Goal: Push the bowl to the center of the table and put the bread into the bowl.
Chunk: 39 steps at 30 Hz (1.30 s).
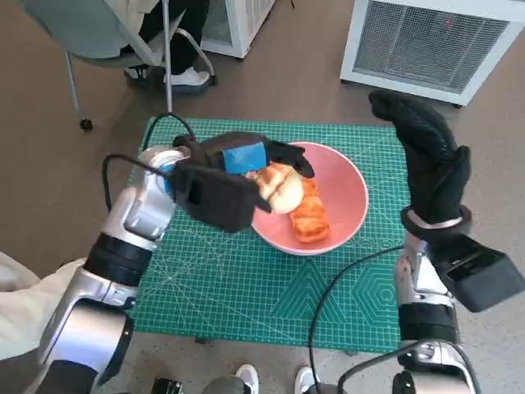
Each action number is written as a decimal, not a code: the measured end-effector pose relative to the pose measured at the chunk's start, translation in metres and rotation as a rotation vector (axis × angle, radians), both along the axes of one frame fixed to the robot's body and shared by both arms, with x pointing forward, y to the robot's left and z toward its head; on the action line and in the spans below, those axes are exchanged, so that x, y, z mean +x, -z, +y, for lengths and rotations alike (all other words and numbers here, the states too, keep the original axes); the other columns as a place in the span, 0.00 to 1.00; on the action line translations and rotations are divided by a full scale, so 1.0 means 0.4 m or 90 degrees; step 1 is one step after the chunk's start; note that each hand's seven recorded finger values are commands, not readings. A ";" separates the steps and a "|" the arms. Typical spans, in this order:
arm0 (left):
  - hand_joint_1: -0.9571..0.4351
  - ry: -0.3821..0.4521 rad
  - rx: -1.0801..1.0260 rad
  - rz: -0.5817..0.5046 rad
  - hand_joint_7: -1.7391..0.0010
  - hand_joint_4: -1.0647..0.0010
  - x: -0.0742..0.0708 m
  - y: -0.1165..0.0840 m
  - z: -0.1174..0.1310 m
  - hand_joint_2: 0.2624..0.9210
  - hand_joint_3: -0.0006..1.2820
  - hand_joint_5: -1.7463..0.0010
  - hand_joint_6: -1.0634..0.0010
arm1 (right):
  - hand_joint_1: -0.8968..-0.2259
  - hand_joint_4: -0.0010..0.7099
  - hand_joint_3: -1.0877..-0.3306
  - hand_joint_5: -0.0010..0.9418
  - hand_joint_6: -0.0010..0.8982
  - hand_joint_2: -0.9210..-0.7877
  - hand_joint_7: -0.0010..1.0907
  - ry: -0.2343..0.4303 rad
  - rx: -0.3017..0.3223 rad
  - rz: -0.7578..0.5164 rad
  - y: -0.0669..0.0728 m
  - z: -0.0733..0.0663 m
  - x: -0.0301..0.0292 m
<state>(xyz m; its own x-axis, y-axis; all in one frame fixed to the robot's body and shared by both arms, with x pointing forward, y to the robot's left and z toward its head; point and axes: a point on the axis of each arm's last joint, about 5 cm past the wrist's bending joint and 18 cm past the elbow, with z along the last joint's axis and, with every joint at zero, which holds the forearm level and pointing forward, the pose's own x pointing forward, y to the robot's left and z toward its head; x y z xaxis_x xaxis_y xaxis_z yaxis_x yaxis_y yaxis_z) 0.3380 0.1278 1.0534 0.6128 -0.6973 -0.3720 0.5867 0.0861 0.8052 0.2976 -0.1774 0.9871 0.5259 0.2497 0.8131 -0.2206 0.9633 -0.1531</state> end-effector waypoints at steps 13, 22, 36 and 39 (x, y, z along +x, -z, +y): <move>0.41 0.017 -0.074 -0.066 0.97 0.95 -0.011 -0.021 0.009 0.92 0.01 1.00 0.79 | 0.44 0.52 0.47 0.00 0.22 0.00 0.32 0.007 -0.006 -0.001 0.000 -0.004 -0.002; 0.38 0.032 -0.282 -0.144 0.96 0.92 -0.022 -0.024 0.041 0.99 0.03 0.99 0.76 | 0.44 0.52 0.47 0.00 0.22 0.00 0.32 0.012 -0.002 -0.007 -0.007 -0.004 0.000; 0.42 -0.003 -0.748 -0.255 0.83 0.79 -0.065 0.026 0.040 1.00 0.26 0.98 0.80 | 0.44 0.53 0.46 0.00 0.23 0.00 0.33 0.015 -0.001 -0.050 -0.065 0.008 0.000; 0.41 -0.001 -0.816 -0.256 0.68 0.79 -0.079 0.036 0.028 1.00 0.29 0.99 0.93 | 0.45 0.53 0.46 0.00 0.23 0.00 0.33 0.014 0.001 -0.056 -0.076 0.012 0.000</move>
